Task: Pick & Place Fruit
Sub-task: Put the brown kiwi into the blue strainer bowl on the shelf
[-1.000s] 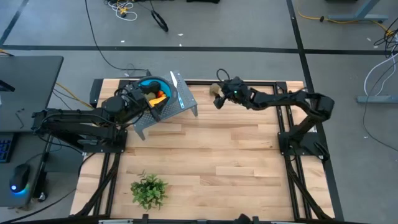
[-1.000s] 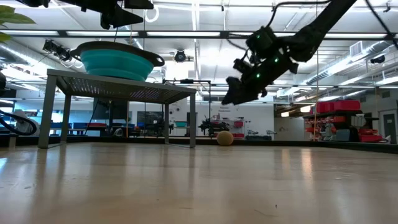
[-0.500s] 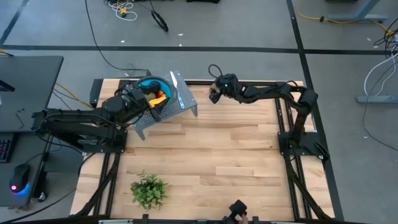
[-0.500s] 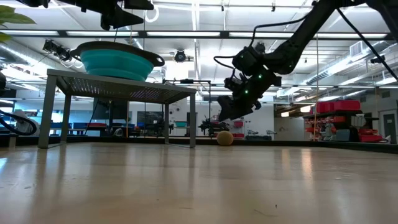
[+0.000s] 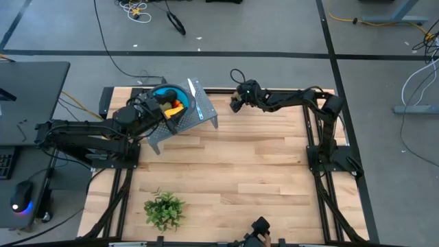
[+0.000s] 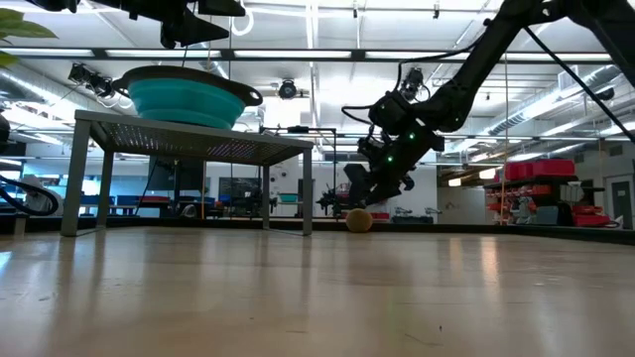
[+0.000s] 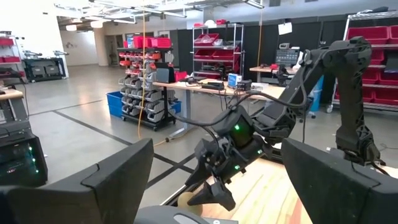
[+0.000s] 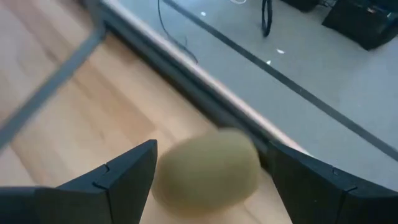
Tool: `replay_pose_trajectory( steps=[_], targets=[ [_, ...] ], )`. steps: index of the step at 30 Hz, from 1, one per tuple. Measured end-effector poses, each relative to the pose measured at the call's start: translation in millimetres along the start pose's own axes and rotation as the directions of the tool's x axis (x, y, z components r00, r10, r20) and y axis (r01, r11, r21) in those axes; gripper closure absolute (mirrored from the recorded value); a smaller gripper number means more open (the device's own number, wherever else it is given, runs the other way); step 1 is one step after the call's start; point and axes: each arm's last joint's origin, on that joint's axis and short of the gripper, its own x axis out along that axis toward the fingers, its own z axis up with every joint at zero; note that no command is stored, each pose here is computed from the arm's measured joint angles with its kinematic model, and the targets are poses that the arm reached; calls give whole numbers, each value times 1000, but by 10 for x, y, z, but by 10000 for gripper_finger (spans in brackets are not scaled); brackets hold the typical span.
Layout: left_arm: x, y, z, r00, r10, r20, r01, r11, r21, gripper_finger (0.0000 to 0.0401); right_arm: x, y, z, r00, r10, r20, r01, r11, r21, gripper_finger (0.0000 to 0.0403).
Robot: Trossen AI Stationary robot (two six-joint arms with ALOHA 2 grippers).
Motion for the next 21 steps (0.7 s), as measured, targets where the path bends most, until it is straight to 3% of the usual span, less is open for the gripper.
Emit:
replay_pose_trajectory(
  steps=[5,13,21],
  targets=[
    [0,0,0,1000,0,0,0,1000,2,40,29,10,73,1000,3,-6,-3,1000,20,91],
    [0,0,-2,1000,0,-2,0,1000,0,40,187,42,105,988,-18,-151,20,1000,14,91],
    [0,0,-3,1000,0,-3,0,1000,1,40,183,35,99,984,-30,-173,31,1000,2,91]
  ],
)
